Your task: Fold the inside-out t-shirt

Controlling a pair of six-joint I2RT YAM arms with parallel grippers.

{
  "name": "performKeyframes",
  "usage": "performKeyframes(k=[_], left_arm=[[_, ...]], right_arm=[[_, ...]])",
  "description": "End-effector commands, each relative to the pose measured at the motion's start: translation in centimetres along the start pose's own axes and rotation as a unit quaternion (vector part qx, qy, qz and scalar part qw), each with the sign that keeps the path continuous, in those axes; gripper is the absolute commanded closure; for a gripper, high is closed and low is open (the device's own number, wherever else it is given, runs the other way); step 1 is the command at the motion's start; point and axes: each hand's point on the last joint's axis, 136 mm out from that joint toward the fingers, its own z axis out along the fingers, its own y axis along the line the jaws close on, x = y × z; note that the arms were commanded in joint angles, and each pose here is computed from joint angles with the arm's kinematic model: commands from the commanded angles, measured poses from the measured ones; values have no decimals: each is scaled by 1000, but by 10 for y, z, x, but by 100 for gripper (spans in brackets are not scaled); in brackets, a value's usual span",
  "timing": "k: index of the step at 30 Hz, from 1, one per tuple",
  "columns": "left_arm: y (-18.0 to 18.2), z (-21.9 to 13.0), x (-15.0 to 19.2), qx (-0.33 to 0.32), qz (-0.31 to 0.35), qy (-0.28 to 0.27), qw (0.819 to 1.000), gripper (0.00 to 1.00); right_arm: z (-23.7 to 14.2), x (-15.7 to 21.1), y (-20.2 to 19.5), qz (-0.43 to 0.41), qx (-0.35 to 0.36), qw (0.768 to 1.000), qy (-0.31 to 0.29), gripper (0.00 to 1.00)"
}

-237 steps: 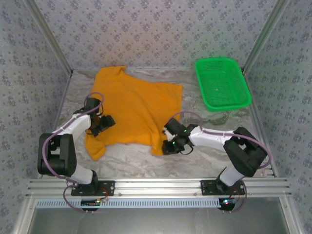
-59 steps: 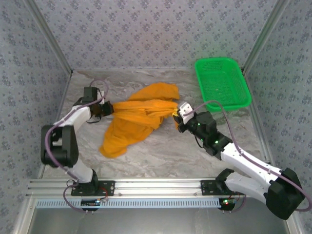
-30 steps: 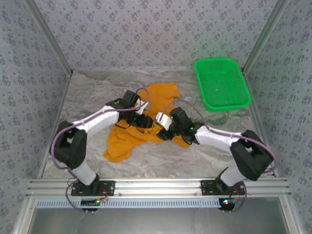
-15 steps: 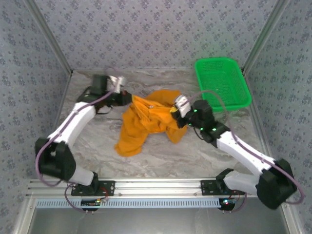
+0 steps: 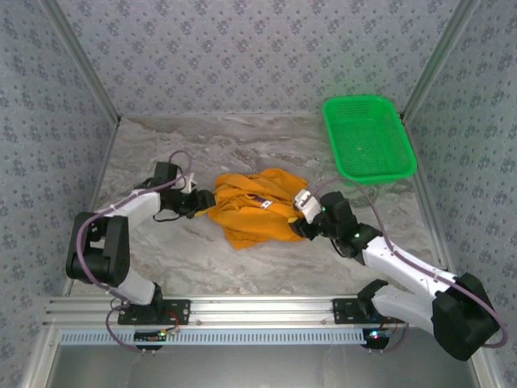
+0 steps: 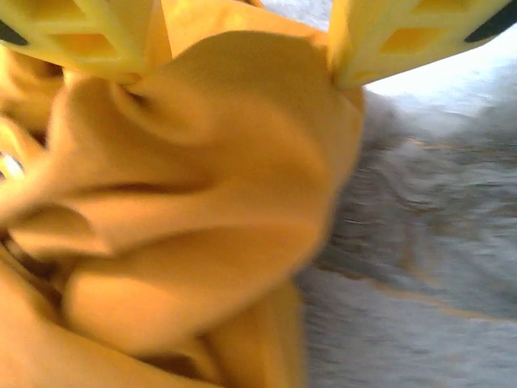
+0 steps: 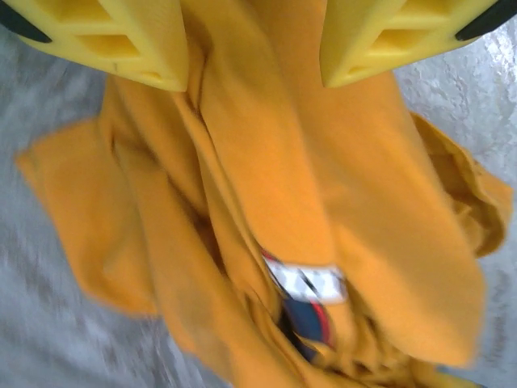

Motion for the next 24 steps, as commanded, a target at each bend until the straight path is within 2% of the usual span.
performKeyframes(k=[1,6,13,15,17,18,19,20,21,22,24], left_arm=[[-52,-31,-19,-11,122,-29,992,46],[-75,-15,-24,-71,227,-27,971,45],[-69,6,-38,-145,277,-35,949,43],[-64,12,-39,-173,293,-35,940,42],[-54,22,-42,-200,305,-32,931,41],[-48,27,-42,-207,306,-26,929,44],[-44,32,-43,-214,311,-19,926,57],[-40,35,-46,-226,318,-17,921,81],[-39,36,-49,-233,328,-19,915,96],[-40,34,-53,-235,340,-24,910,100],[-50,15,-67,-231,343,-48,909,100]], right_arm=[[-4,-50,11,-142,-50,988,-44,52],[40,-67,17,-166,-61,983,-42,50],[97,-43,7,-126,-58,990,0,49],[104,-39,4,-111,-49,993,-1,55],[102,-44,8,-97,-64,993,-12,76],[100,-49,12,-96,-76,992,-18,82],[96,-54,19,-101,-97,990,-27,88],[89,-61,24,-107,-113,987,-40,90],[83,-68,28,-114,-123,985,-52,92],[75,-77,29,-125,-128,982,-64,93],[53,-96,28,-156,-128,975,-91,94]])
